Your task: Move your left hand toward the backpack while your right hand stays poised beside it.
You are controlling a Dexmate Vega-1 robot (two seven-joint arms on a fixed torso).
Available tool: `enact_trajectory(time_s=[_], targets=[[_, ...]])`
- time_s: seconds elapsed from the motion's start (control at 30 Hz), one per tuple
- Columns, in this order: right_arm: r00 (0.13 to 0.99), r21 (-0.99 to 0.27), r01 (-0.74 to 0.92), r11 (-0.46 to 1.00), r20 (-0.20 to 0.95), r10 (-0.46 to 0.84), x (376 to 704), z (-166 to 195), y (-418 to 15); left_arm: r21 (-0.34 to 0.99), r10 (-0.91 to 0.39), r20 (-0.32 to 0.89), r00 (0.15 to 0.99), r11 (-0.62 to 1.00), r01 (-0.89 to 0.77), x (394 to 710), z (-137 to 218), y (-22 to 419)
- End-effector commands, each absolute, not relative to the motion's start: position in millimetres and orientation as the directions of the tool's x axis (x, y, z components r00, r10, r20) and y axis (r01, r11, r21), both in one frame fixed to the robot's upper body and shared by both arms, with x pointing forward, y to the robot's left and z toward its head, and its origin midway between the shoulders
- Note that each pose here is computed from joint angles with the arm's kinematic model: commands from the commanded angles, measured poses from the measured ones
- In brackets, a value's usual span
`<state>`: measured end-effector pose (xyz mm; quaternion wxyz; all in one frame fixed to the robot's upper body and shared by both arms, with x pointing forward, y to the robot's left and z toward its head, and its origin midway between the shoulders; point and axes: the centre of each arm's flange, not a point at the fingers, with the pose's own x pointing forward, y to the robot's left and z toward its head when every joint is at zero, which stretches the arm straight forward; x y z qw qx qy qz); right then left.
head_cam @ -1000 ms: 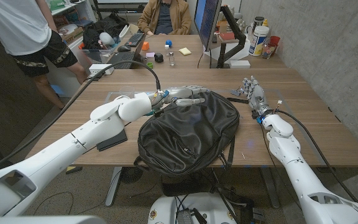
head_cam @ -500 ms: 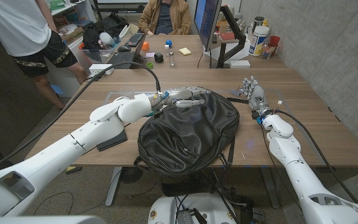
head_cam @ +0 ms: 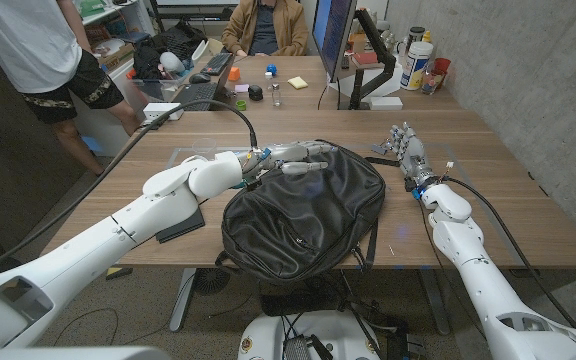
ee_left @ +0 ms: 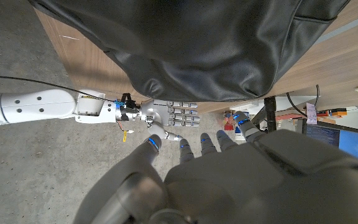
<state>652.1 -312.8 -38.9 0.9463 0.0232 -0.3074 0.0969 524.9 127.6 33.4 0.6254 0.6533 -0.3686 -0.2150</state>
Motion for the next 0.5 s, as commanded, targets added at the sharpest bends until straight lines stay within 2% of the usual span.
enact_trajectory(time_s=[0.03,0.5], targets=[[0.792,-0.017,-0.196,0.980,0.586,0.169,650.9,-39.4,-310.8,0.978,-0.748,0.171,0.641,0.047,-0.205,524.7,31.2,130.4],[0.793,-0.017,-0.196,0.981,0.585,0.168,649.8,-40.5,-308.3,0.979,-0.747,0.160,0.645,0.039,-0.198,524.8,28.6,132.5]])
